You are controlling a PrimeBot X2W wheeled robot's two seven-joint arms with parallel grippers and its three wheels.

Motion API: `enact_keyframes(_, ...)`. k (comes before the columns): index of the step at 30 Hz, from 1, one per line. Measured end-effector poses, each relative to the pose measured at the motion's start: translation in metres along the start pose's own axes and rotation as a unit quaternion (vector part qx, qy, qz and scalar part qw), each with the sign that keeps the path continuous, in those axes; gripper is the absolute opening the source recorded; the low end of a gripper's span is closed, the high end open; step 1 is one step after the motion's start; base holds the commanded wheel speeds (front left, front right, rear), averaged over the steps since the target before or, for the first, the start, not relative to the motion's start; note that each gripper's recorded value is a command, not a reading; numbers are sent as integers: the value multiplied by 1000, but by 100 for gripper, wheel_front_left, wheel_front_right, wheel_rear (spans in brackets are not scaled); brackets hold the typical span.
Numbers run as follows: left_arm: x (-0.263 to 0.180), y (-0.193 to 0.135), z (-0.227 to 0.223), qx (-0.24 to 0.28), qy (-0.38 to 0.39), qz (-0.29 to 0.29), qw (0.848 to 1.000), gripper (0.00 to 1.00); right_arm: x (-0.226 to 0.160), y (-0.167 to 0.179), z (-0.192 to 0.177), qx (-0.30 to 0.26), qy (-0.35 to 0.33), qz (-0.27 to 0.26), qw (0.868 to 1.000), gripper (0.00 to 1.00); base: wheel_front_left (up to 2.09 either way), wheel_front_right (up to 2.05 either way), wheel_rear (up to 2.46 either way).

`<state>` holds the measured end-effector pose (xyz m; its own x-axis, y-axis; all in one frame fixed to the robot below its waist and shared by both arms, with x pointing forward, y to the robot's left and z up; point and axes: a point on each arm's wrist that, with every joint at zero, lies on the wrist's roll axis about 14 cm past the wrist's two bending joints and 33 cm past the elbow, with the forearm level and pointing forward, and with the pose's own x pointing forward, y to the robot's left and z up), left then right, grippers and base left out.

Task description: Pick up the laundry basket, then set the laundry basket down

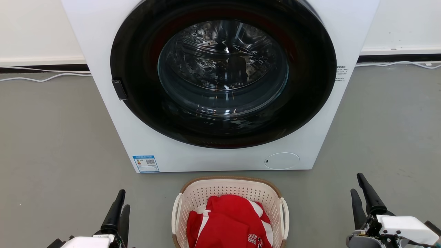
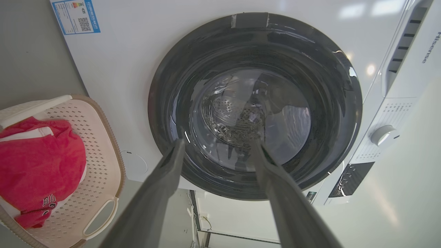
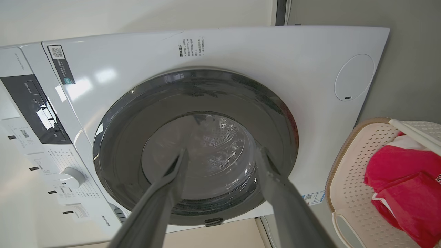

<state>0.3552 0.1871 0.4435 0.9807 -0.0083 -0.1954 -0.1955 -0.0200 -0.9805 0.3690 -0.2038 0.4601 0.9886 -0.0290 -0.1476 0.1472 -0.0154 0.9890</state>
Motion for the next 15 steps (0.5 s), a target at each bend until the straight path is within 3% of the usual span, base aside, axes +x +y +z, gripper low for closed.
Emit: enact_keyframes(15, 3, -9, -1, 31, -9, -13, 999, 100, 2, 8, -8, -17, 1, 12, 1000, 100, 0, 0, 0)
